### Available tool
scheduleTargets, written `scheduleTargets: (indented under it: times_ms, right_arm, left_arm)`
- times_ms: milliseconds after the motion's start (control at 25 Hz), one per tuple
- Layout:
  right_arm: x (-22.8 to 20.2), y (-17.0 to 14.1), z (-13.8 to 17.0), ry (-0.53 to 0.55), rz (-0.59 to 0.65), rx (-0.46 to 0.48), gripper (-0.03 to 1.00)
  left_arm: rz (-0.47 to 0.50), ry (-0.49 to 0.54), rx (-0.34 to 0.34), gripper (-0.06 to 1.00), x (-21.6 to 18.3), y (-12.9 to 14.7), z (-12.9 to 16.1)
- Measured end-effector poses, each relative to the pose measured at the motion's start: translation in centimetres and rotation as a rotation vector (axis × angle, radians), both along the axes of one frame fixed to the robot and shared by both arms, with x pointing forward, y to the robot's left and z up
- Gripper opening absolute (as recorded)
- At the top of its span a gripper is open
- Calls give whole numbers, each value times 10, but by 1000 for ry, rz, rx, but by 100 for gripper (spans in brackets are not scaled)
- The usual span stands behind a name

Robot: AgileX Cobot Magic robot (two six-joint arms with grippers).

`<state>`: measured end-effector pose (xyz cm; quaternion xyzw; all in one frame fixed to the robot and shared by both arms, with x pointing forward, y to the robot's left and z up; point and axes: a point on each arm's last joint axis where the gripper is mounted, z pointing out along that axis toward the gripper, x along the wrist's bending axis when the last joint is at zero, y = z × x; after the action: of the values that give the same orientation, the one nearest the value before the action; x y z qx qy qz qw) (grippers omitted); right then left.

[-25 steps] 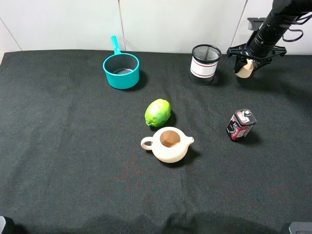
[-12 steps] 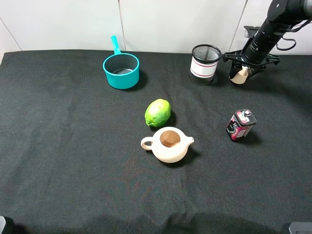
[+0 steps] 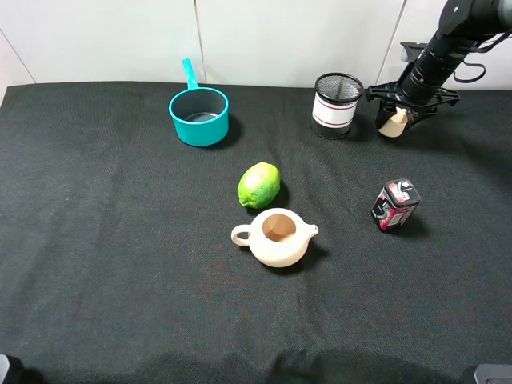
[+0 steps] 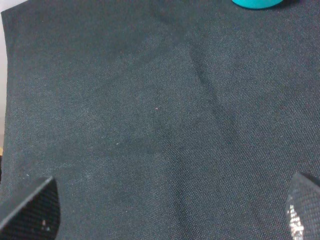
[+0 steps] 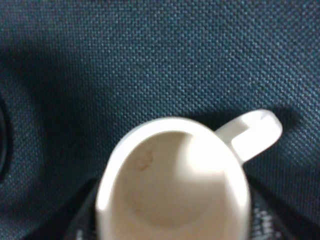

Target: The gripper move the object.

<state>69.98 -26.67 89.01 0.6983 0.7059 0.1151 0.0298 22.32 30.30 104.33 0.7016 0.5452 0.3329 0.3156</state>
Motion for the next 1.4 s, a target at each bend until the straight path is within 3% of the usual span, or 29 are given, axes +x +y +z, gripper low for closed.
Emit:
scheduleTargets:
  times_ms: [400, 880, 1400]
  right_arm:
    - [0, 0, 0, -4, -5, 3, 61]
    - [-3, 0, 3, 25, 0, 5, 61]
    - [-11, 1, 54, -21, 9, 12, 61]
  left_arm:
    - [0, 0, 0, 96, 0, 0, 0]
    - [0, 0, 0, 96, 0, 0, 0]
    - [0, 0, 0, 96, 0, 0, 0]
